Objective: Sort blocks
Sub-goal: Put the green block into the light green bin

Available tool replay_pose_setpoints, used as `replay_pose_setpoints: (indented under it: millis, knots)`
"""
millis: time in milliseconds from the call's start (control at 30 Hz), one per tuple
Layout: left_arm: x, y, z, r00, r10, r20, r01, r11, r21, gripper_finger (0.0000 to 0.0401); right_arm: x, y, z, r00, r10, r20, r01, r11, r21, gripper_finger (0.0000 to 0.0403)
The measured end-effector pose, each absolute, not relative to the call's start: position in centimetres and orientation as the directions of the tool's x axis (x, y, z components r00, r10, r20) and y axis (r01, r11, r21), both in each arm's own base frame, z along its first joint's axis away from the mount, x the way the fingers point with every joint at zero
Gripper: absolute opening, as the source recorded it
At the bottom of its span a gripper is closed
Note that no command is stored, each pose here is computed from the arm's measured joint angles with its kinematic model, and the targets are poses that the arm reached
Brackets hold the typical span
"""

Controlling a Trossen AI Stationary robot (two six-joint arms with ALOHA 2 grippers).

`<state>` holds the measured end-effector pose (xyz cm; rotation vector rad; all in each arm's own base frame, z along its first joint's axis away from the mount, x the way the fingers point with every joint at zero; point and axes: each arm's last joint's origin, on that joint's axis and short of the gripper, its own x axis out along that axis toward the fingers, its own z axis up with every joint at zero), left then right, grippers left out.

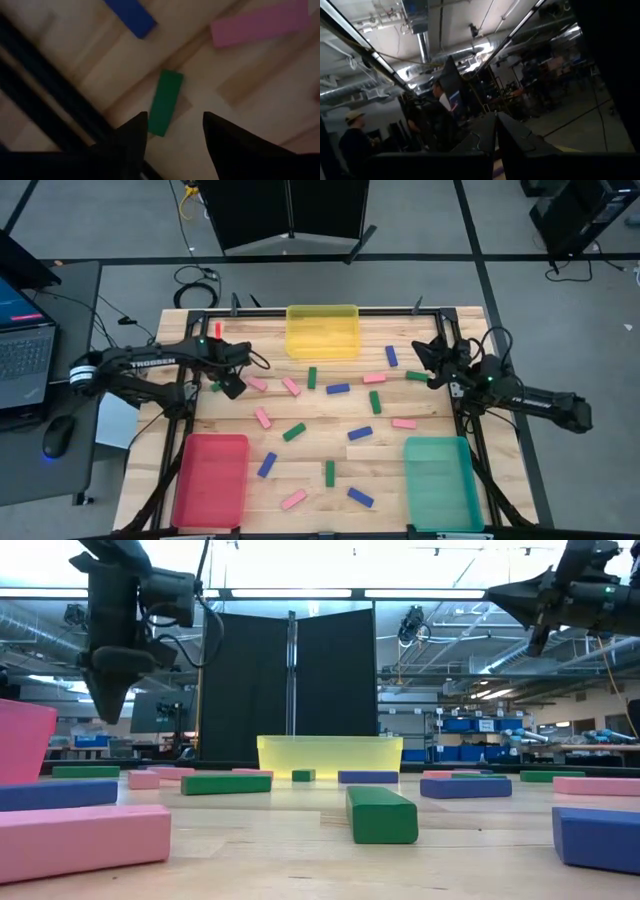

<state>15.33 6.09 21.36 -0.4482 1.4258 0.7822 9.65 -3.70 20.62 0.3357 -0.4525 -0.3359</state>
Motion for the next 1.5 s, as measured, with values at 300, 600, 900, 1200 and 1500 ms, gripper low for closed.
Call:
replay_pose_setpoints:
  millis: [300,600,900,1200,1500]
  knots:
    - [14.9,6.7,18.7,-0.015,0.195,-0.981,-0.724,0.674,0.145,0.0289,10.6,-4.0,22.0,0.874,-0.363,0.324,0.237,0.899,0.368,0.0029]
    - [15.0,7.3,18.0,-0.015,0.210,-0.978,-0.799,0.585,0.137,0.0294,11.8,-4.3,22.5,0.901,-0.346,0.262,0.241,0.901,0.360,0.0029]
    - [16.0,8.8,15.3,-0.138,0.130,-0.982,-0.780,0.596,0.189,0.0294,12.7,-4.5,22.5,0.922,-0.304,0.239,0.210,0.913,0.349,0.0029]
    - [16.8,9.0,13.9,-0.156,0.055,-0.986,-0.771,0.617,0.156,0.0274,12.8,-4.5,22.4,0.925,-0.300,0.235,0.203,0.910,0.362,0.0029]
    - [16.9,8.9,13.7,-0.138,0.031,-0.990,-0.792,0.596,0.129,0.0119,12.8,-4.4,22.4,0.931,-0.280,0.235,0.186,0.917,0.353,0.0029]
